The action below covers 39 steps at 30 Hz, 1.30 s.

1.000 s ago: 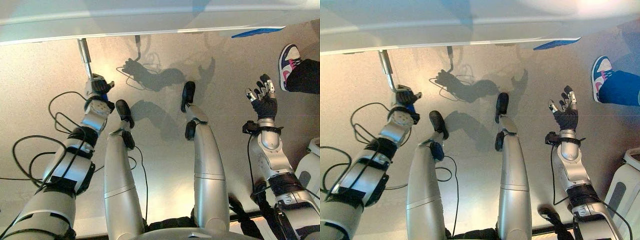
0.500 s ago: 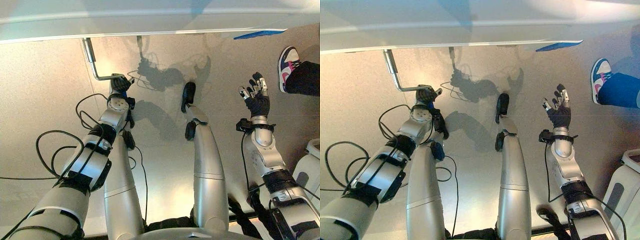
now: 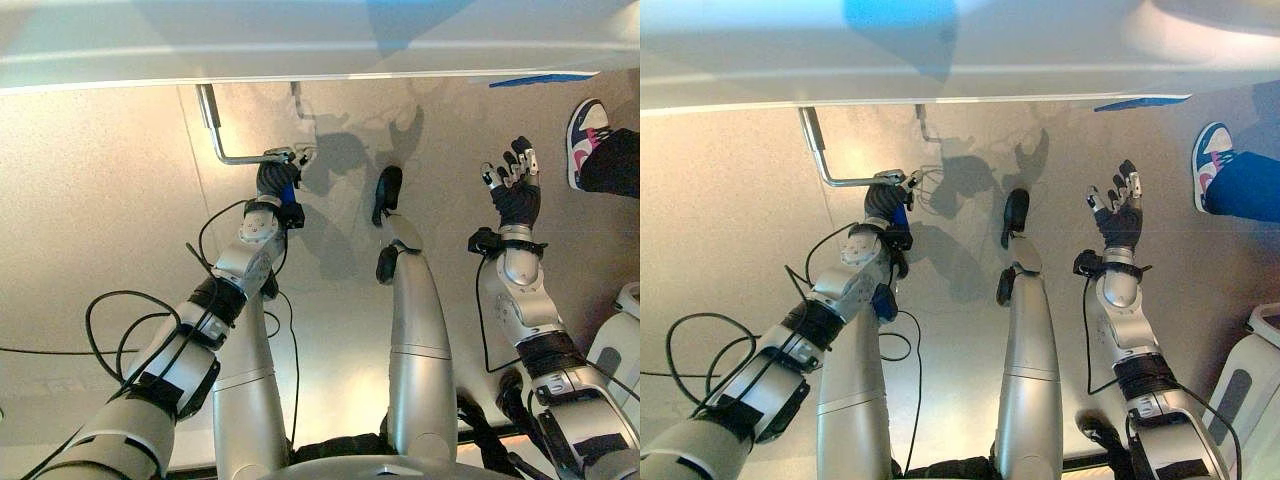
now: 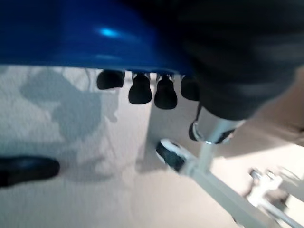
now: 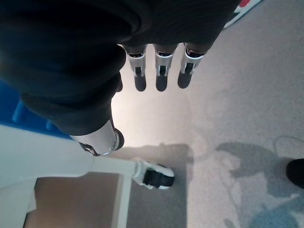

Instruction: Raise the hospital bed

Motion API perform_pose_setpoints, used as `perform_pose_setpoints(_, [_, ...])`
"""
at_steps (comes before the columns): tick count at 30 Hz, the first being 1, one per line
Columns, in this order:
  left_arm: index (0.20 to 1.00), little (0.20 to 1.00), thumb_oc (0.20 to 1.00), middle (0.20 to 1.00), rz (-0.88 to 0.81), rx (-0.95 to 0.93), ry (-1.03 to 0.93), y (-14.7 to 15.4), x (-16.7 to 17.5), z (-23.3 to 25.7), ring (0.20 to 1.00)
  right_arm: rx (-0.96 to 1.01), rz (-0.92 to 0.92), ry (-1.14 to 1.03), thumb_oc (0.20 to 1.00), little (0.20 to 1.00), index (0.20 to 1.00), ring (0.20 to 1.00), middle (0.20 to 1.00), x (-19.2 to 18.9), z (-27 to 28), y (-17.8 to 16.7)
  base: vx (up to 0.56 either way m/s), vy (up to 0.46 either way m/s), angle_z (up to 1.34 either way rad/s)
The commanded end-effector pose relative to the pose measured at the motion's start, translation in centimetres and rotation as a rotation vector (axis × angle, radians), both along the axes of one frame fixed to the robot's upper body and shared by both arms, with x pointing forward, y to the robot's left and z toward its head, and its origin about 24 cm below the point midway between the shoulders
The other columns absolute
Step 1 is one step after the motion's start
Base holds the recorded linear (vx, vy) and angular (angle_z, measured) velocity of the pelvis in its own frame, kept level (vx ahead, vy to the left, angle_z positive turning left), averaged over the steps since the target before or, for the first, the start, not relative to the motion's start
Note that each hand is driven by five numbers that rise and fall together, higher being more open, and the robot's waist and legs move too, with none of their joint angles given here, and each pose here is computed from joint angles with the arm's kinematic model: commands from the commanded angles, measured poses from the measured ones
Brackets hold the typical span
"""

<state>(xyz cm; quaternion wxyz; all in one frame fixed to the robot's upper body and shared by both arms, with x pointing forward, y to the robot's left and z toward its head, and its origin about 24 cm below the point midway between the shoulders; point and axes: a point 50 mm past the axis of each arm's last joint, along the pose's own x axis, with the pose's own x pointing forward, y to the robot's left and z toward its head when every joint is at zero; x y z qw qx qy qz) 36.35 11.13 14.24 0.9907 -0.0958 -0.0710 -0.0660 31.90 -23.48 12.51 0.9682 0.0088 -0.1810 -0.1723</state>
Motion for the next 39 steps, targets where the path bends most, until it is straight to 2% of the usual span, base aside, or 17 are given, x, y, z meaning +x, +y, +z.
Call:
perform_pose_setpoints(1, [0.2, 0.2, 0.2, 0.2, -0.418, -0.226, -0.151, -8.1, -3.9, 3.6, 0.2, -0.051, -0.073, -0.045, 1.0, 1.0, 1.0, 1.0, 1.0, -1.3, 0.9, -2.2, 0.0, -0.004, 0.03])
perform_pose_setpoints(6, [0.2, 0.2, 0.2, 0.2, -0.471, -0.316, -0.181, -6.9, -5.2, 4.5, 0.2, -0.052, -0.071, -0.032, 1.0, 1.0, 1.0, 1.0, 1.0, -1.6, 0.5, -2.2, 0.0, -0.001, 0.01])
perform_pose_setpoints(14, [0.2, 0.2, 0.2, 0.2, -0.511, -0.415, -0.236, -2.7, -7.8, 5.1, 0.2, -0.073, -0.071, 0.022, 1.0, 1.0, 1.0, 1.0, 1.0, -2.1, -0.8, -2.7, 0.0, 0.0, 0.0])
perform_pose_setpoints(26, [0.2, 0.2, 0.2, 0.2, -0.543, -0.46, -0.282, 0.0, -10.0, 5.5, 0.2, -0.108, -0.068, 0.062, 1.0, 1.0, 1.0, 1.0, 1.0, -2.3, -1.5, -3.5, 0.0, 0.006, 0.01])
perform_pose_setpoints(31, [0.2, 0.2, 0.2, 0.2, -0.376, -0.476, -0.376, 4.0, -10.2, 6.1, 0.2, -0.11, -0.077, 0.081, 1.0, 1.0, 1.0, 1.0, 1.0, -2.6, -2.0, -4.0, 0.0, 0.005, 0.01])
perform_pose_setpoints(32, [0.2, 0.2, 0.2, 0.2, -0.3, -0.486, -0.406, 5.8, -10.5, 6.2, 0.2, -0.108, -0.082, 0.082, 1.0, 1.0, 1.0, 1.0, 1.0, -2.8, -2.1, -4.2, 0.01, 0.011, 0.05])
perform_pose_setpoints(33, [0.2, 0.2, 0.2, 0.2, -0.298, -0.486, -0.406, 5.8, -10.5, 6.2, 0.2, -0.108, -0.08, 0.083, 1.0, 1.0, 1.0, 1.0, 1.0, -2.8, -2.1, -4.2, 0.01, 0.031, 0.07])
perform_pose_setpoints(34, [0.2, 0.2, 0.2, 0.2, -0.212, -0.486, -0.428, 7.5, -10.7, 6.1, 0.2, -0.105, -0.088, 0.085, 1.0, 1.0, 1.0, 1.0, 1.0, -2.9, -2.2, -4.5, 0.01, 0.022, 0.05])
perform_pose_setpoints(36, [0.2, 0.2, 0.2, 0.2, -0.18, -0.484, -0.437, 8.2, -10.9, 6.0, 0.2, -0.106, -0.09, 0.087, 1.0, 1.0, 1.0, 1.0, 1.0, -3.0, -2.2, -4.5, 0.0, 0.015, 0.02])
perform_pose_setpoints(39, [0.2, 0.2, 0.2, 0.2, -0.035, -0.448, -0.505, 10.7, -11.4, 6.5, 0.2, -0.105, -0.1, 0.089, 1.0, 1.0, 1.0, 1.0, 1.0, -3.1, -2.2, -5.0, 0.0, 0.01, 0.01])
